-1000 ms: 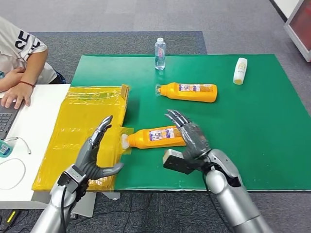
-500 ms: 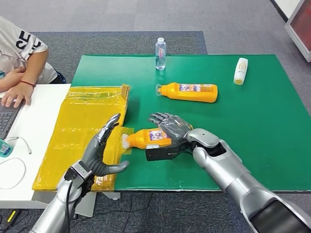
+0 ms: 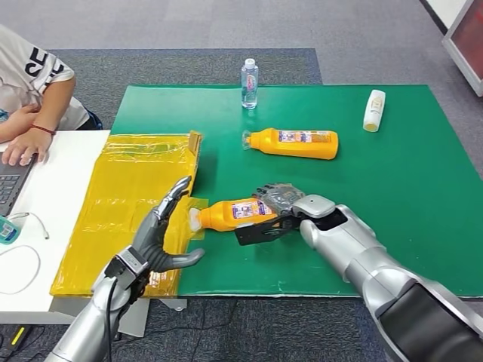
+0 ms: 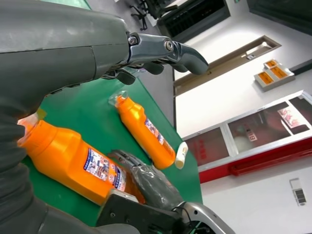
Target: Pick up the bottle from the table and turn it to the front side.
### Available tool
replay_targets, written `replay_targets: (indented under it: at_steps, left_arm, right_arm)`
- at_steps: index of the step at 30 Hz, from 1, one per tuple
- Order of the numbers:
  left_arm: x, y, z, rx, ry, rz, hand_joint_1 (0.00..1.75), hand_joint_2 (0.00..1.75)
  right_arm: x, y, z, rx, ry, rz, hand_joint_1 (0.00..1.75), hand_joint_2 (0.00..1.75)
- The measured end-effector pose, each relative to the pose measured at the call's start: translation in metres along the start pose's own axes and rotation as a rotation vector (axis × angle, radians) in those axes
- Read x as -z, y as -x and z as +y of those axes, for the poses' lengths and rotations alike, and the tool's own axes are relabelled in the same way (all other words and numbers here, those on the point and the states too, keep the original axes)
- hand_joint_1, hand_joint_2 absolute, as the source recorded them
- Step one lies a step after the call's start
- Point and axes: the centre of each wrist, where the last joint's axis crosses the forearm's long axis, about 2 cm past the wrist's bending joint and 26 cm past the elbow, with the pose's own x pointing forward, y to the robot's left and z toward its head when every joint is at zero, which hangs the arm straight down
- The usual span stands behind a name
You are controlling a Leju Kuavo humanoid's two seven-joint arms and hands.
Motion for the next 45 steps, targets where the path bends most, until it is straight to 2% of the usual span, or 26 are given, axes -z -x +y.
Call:
replay_targets:
  at_steps: [11,13,14,15,16,17,18,20,33,42,45]
  left_arm:
    - [-0.003,0.003,-0.001,-0.003,0.008,0.015,0.0,1.75]
    - [-0.003,0.003,-0.001,-0.003,0.009,0.016,0.0,1.75]
    - [-0.003,0.003,0.0,-0.003,0.01,0.017,0.0,1.75]
    - [-0.003,0.003,0.0,-0.004,0.01,0.018,0.0,1.75]
    - [-0.003,0.003,0.0,-0.005,0.011,0.018,0.0,1.75]
    - [-0.003,0.004,0.0,-0.005,0.011,0.018,0.0,1.75]
    - [-0.003,0.004,0.0,-0.006,0.01,0.018,0.0,1.75]
    - [-0.002,0.004,0.001,-0.008,0.009,0.017,0.0,1.75]
    - [-0.001,0.006,0.002,-0.018,0.007,0.021,0.0,1.75]
    - [0.0,0.007,-0.001,-0.037,0.007,0.018,0.0,1.75]
    - [0.0,0.007,-0.002,-0.046,0.007,0.016,0.0,1.75]
  right_arm:
    - [0.001,0.007,0.0,-0.019,-0.058,0.064,0.0,1.75]
    - [0.001,0.007,-0.001,-0.015,-0.063,0.063,0.17,1.75]
    - [0.001,0.008,-0.001,-0.013,-0.064,0.062,0.34,1.75]
    - [0.001,0.008,-0.001,-0.01,-0.064,0.06,0.64,1.75]
    - [0.001,0.008,-0.001,-0.006,-0.063,0.057,0.86,1.75]
    - [0.001,0.008,-0.001,-0.002,-0.063,0.054,1.2,1.75]
    - [0.001,0.008,0.0,0.004,-0.061,0.05,1.45,1.75]
    - [0.001,0.009,0.0,0.013,-0.056,0.045,1.73,1.75]
    - [-0.004,0.02,0.014,0.101,-0.035,0.016,1.75,1.75]
    - [-0.021,0.054,0.046,0.34,-0.002,-0.068,1.75,1.75]
    - [-0.03,0.068,0.06,0.473,0.02,-0.119,1.75,1.75]
